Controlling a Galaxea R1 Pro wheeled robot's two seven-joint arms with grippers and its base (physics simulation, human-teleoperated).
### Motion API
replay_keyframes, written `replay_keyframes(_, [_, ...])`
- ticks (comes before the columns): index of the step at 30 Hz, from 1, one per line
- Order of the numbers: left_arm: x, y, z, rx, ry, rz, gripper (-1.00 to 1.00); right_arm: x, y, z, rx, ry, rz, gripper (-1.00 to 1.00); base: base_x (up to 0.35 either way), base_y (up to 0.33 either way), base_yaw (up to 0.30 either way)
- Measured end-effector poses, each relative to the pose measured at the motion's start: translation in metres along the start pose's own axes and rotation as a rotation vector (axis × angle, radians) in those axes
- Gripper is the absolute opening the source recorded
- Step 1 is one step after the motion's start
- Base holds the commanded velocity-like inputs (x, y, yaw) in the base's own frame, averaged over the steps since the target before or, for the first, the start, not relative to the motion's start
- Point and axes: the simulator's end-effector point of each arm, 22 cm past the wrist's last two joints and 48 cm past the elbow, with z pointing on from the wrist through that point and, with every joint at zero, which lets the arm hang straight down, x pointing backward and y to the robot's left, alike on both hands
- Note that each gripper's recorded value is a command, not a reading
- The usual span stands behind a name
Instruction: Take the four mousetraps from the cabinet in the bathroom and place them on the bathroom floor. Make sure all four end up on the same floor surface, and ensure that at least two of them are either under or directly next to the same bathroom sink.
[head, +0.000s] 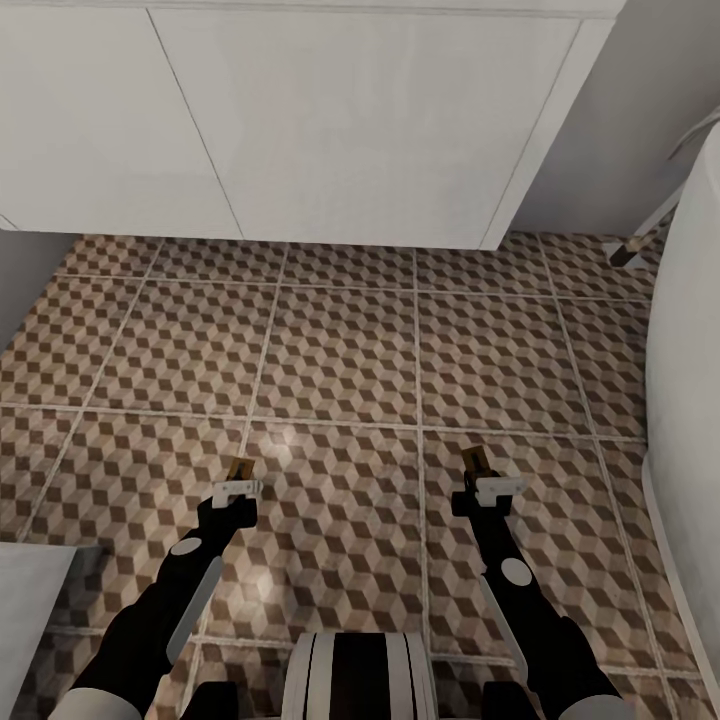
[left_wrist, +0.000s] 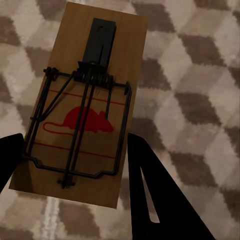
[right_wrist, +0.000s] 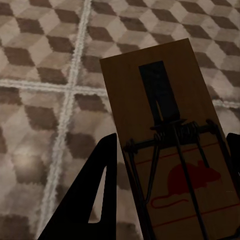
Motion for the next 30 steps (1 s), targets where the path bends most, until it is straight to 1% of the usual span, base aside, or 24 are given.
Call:
replay_keyframes(13, [0.022, -0.001, 0.003, -0.004, 0.052, -0.007, -1.0, 0.001, -0.005, 0.001, 0.007, 0.005, -0.002, -1.0, 0.0, 0.0, 0.0])
replay_keyframes(15, [0.023, -0.001, 0.003, -0.004, 0.054, -0.008, -1.0, -0.005, -0.006, 0.004, 0.008, -0.003, -0.002, -1.0, 0.0, 0.0, 0.0])
replay_keyframes(19, [0.023, -0.001, 0.004, -0.003, 0.055, -0.009, -1.0, -0.025, -0.008, 0.016, 0.011, -0.03, -0.005, -1.0, 0.0, 0.0, 0.0])
replay_keyframes(22, [0.023, -0.001, 0.004, -0.004, 0.054, -0.008, -1.0, -0.035, -0.012, 0.023, 0.015, -0.036, -0.012, -1.0, 0.0, 0.0, 0.0])
replay_keyframes(26, [0.02, -0.002, 0.004, -0.003, 0.048, -0.007, -1.0, -0.04, -0.014, 0.027, 0.017, -0.036, -0.016, -1.0, 0.0, 0.0, 0.0])
replay_keyframes(30, [0.018, -0.001, 0.003, -0.003, 0.044, -0.006, -1.0, -0.042, -0.012, 0.028, 0.011, -0.04, -0.018, -1.0, 0.0, 0.0, 0.0])
